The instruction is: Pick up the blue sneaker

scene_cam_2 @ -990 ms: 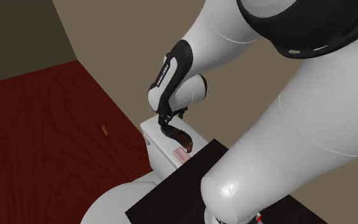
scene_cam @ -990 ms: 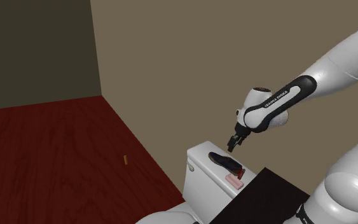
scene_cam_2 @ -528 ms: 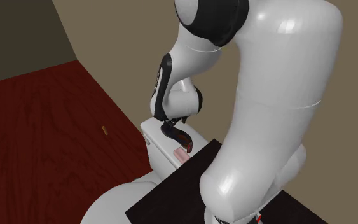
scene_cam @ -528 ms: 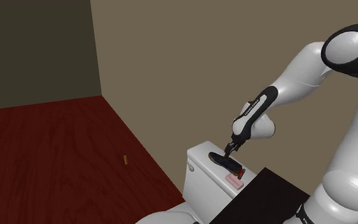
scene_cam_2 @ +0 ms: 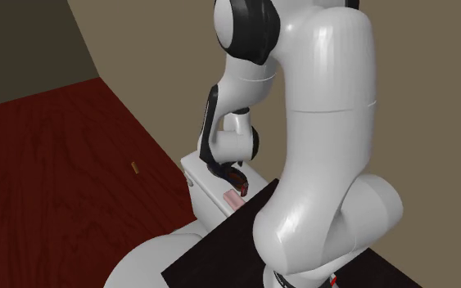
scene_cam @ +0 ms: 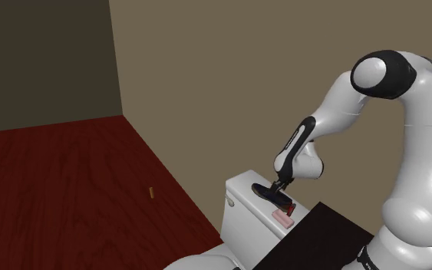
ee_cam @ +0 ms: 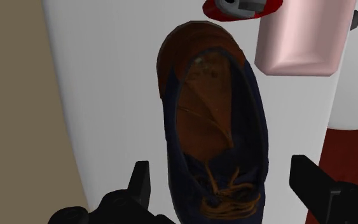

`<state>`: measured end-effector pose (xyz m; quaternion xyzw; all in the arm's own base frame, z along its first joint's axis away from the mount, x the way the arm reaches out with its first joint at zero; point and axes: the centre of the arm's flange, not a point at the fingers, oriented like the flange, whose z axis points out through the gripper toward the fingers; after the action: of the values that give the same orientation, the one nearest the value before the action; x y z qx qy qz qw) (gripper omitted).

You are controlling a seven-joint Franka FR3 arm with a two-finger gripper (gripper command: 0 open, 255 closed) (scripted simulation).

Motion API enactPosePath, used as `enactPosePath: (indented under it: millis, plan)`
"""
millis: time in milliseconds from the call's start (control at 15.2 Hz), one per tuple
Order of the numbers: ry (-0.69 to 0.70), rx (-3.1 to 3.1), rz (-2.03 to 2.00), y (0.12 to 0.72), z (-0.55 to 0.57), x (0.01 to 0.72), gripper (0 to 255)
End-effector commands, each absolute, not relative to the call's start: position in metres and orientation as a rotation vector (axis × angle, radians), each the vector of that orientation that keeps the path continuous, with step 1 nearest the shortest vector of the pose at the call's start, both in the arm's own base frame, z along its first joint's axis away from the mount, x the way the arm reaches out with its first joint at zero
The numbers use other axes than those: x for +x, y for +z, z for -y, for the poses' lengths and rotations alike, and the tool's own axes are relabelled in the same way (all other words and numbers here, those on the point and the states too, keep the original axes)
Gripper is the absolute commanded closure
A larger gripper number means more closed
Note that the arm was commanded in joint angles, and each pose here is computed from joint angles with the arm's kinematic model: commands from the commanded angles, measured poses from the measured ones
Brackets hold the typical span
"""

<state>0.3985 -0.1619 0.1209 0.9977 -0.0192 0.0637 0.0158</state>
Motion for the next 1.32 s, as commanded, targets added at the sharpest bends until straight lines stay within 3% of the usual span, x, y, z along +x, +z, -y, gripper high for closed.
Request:
enactPosePath:
  millis: [0, 264, 330, 1254]
  plan:
    - [0.199, 3.103, 0.060, 0.110, 0.162, 0.399, 0]
    - [0.199, 3.103, 0.060, 0.096, 0.162, 0.399, 0]
    - [0.199, 3.103, 0.060, 0.096, 0.162, 0.399, 255]
    - [0.199, 3.103, 0.060, 0.123, 0.162, 0.399, 255]
